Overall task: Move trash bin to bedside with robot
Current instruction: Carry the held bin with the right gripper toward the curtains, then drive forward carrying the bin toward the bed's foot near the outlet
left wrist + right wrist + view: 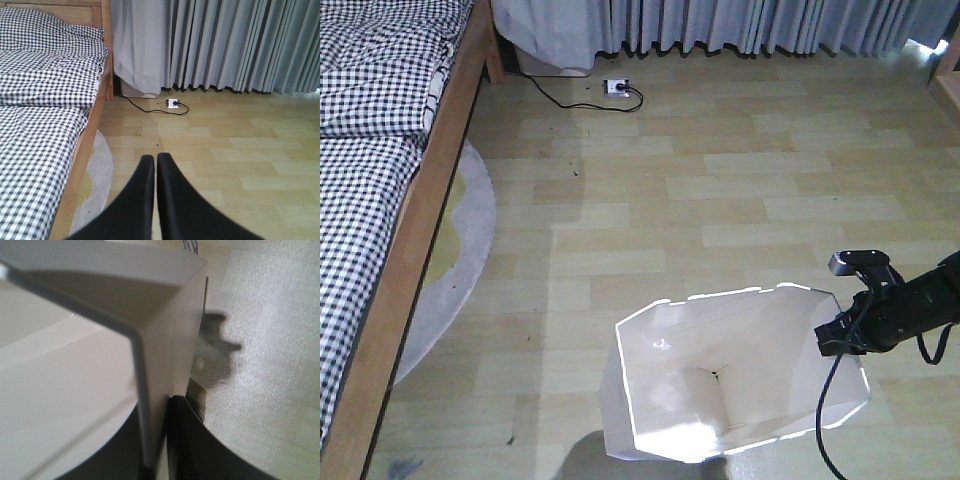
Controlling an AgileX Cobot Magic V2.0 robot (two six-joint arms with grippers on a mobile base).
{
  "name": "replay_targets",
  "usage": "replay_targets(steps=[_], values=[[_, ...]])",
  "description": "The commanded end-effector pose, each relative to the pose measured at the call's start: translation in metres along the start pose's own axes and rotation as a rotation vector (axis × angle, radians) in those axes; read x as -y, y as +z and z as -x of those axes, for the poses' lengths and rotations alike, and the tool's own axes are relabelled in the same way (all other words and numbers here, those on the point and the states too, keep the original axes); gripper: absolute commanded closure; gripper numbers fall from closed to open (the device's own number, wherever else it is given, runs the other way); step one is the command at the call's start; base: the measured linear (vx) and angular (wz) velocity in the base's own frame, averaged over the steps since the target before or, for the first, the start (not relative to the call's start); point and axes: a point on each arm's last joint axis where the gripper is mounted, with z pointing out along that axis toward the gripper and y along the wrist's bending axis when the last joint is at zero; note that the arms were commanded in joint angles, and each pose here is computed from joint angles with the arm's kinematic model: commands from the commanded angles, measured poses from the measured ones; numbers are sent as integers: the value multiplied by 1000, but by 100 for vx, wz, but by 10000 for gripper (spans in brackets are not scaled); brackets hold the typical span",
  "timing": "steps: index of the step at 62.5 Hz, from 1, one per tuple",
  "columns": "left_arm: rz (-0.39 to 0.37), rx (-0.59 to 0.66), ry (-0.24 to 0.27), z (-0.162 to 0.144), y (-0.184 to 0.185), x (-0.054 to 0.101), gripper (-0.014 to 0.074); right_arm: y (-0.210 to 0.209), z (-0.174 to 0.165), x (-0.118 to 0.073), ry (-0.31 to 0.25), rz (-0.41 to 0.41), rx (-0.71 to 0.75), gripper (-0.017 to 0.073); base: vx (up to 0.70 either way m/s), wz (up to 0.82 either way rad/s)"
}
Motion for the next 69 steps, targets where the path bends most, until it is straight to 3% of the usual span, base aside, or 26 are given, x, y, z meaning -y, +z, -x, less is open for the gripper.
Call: replay_targets(steps=[1, 69], values=[[-4, 72, -10, 3, 0, 0, 599, -21, 15, -18, 17, 135, 77, 564, 28, -1], [-4, 72, -10, 3, 0, 0, 599, -21, 15, -18, 17, 134, 77, 564, 29, 4]])
